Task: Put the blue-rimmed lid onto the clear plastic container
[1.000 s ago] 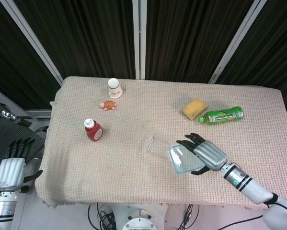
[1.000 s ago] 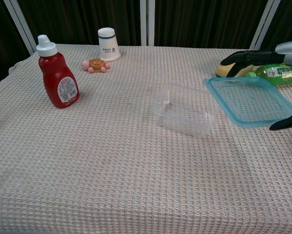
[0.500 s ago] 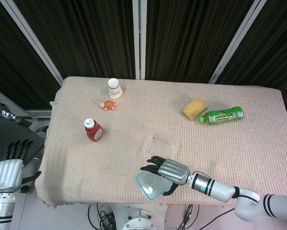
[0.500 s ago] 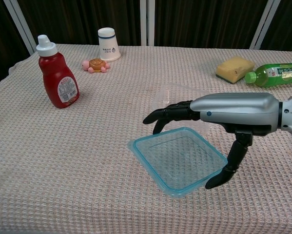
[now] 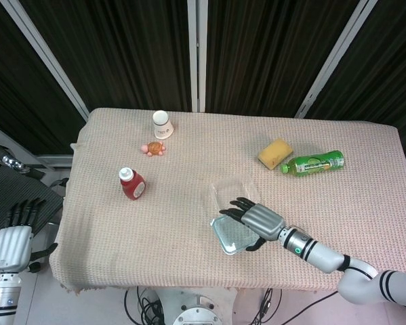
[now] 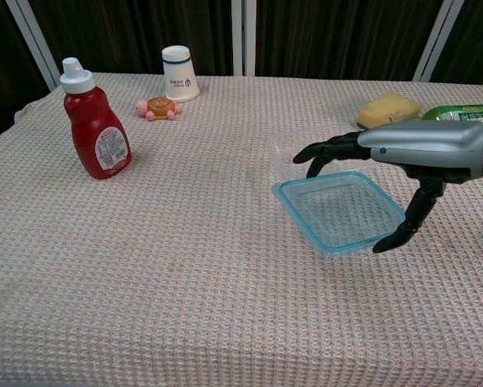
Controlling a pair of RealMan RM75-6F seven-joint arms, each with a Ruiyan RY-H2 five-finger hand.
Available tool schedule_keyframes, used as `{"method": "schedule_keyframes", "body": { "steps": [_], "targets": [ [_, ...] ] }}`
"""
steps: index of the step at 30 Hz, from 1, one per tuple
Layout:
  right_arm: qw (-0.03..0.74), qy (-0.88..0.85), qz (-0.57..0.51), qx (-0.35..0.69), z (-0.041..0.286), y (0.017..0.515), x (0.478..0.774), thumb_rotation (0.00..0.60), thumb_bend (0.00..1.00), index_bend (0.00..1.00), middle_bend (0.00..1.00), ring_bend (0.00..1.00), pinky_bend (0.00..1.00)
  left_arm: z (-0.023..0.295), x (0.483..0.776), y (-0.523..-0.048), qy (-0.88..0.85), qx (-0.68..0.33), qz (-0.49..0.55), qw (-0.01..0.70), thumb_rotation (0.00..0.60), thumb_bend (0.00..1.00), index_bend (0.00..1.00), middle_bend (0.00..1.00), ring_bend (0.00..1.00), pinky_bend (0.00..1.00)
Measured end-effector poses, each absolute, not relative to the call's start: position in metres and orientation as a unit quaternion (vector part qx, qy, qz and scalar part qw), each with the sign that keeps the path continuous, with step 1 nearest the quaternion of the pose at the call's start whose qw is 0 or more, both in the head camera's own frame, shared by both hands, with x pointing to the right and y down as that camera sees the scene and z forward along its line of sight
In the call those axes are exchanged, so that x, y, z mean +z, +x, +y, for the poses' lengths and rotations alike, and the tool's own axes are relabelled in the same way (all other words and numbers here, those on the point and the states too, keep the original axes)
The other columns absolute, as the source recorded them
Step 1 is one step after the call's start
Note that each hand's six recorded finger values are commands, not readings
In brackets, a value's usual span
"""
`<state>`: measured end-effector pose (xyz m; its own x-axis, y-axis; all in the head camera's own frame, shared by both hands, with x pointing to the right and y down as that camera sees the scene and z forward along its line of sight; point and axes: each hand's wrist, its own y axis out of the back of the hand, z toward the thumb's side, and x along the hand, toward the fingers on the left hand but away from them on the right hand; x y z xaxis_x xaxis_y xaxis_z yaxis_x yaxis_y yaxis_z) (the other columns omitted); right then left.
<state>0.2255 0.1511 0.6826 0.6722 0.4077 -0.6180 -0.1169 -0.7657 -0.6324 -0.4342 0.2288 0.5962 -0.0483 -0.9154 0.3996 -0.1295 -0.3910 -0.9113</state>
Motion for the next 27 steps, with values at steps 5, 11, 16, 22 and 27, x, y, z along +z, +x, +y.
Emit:
{"method": "schedule_keyframes", "body": {
  "steps": [5,11,16,22,27],
  "targets": [
    [0.332,-0.855,-0.092,0.388,0.155,0.229,0.669,0.600,0.08,0.07,0.39,0.02,0.00,0.227,0.595,-0.434,-0.600,-0.578,0.435,0.342,0.600,0.00,0.11,0.06,0.00,0.00],
    [0.349,-0.858,-0.108,0.360,0.147,0.230,0.631,0.600,0.08,0.07,0.39,0.02,0.00,0.225,0.595,-0.431,-0.602,-0.577,0.432,0.344,0.600,0.00,0.11,0.06,0.00,0.00],
    [0.387,-0.830,-0.109,0.387,0.115,0.232,0.623,0.600,0.09,0.07,0.38,0.02,0.00,0.224,0.595,-0.427,-0.604,-0.576,0.428,0.347,0.600,0.00,0.11,0.06,0.00,0.00],
    [0.423,-0.789,-0.069,0.440,0.084,0.228,0.637,0.600,0.09,0.07,0.37,0.01,0.00,0.225,0.595,-0.428,-0.601,-0.581,0.430,0.342,0.600,0.00,0.11,0.06,0.00,0.00],
    [0.427,-0.776,-0.063,0.460,0.063,0.219,0.655,0.600,0.09,0.07,0.36,0.01,0.00,0.224,0.595,-0.427,-0.600,-0.582,0.430,0.342,0.600,0.00,0.11,0.06,0.00,0.00]
  ]
}}
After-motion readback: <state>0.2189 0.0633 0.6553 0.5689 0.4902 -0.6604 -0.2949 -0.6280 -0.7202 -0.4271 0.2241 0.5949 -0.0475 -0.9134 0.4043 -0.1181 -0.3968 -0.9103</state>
